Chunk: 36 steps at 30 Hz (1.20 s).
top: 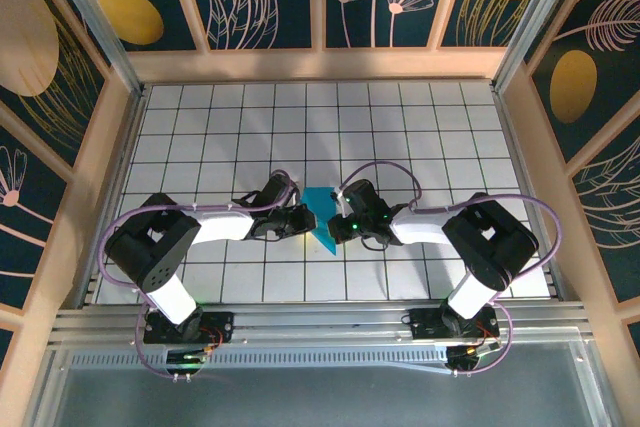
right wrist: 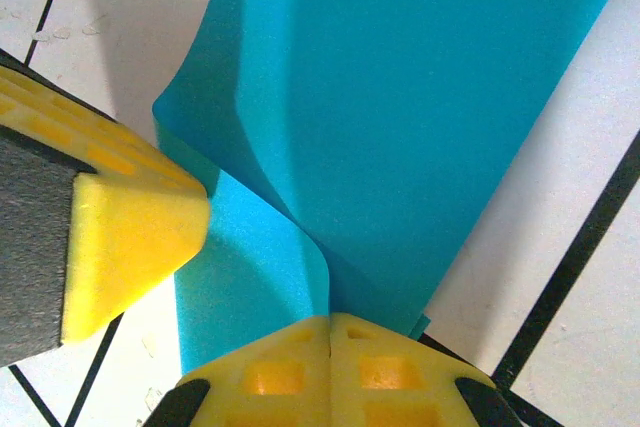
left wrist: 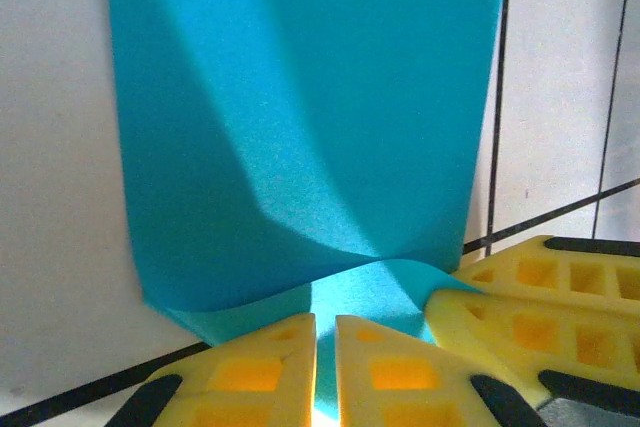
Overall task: Fold a paper plane with a square sheet of paper (fold left side to right side)
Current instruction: Third fold the triangle at the center of the table.
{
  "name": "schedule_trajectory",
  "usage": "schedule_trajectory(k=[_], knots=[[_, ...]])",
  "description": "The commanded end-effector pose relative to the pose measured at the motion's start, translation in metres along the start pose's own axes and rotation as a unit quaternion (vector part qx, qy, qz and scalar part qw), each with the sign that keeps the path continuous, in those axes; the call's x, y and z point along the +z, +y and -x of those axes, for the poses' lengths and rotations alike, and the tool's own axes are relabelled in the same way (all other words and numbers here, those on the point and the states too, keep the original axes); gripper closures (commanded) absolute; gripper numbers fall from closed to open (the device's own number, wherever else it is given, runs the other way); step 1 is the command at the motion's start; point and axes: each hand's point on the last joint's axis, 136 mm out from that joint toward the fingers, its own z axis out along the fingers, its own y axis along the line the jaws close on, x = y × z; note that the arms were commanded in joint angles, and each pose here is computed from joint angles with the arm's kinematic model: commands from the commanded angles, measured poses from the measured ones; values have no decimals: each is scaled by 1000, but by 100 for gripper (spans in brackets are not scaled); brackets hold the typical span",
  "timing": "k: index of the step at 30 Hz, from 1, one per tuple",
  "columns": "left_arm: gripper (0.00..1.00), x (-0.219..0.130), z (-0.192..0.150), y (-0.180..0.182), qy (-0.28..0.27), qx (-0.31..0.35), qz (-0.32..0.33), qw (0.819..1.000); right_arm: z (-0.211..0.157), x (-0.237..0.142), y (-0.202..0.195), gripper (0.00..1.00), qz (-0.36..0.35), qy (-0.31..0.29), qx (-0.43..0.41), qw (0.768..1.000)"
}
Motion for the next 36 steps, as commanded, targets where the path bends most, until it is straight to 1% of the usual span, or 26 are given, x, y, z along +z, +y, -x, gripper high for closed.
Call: schedule_trajectory(k=[1, 12, 14, 22, 28, 32, 36], knots=[[86, 4, -10, 18, 13, 4, 29, 1000, -34, 6, -22, 100, -41, 64, 6, 997], [86, 7, -15, 32, 14, -1, 49, 999, -29, 6, -20, 100, -38, 59, 7, 998], [87, 13, -21, 42, 24, -7, 62, 998, -27, 6, -19, 100, -36, 57, 7, 998], [88, 14, -24, 53, 27, -19, 84, 996, -13, 4, -13, 96, -33, 43, 4, 999], [89, 14, -28, 59, 31, -22, 96, 995, 0, 1, -6, 90, -23, 29, 4, 999], [89, 14, -28, 62, 31, -24, 100, 994, 16, -6, 1, 83, -17, 7, 8, 1000], [89, 14, -28, 62, 32, -24, 101, 994, 31, -18, 5, 74, -13, -14, 13, 1000]])
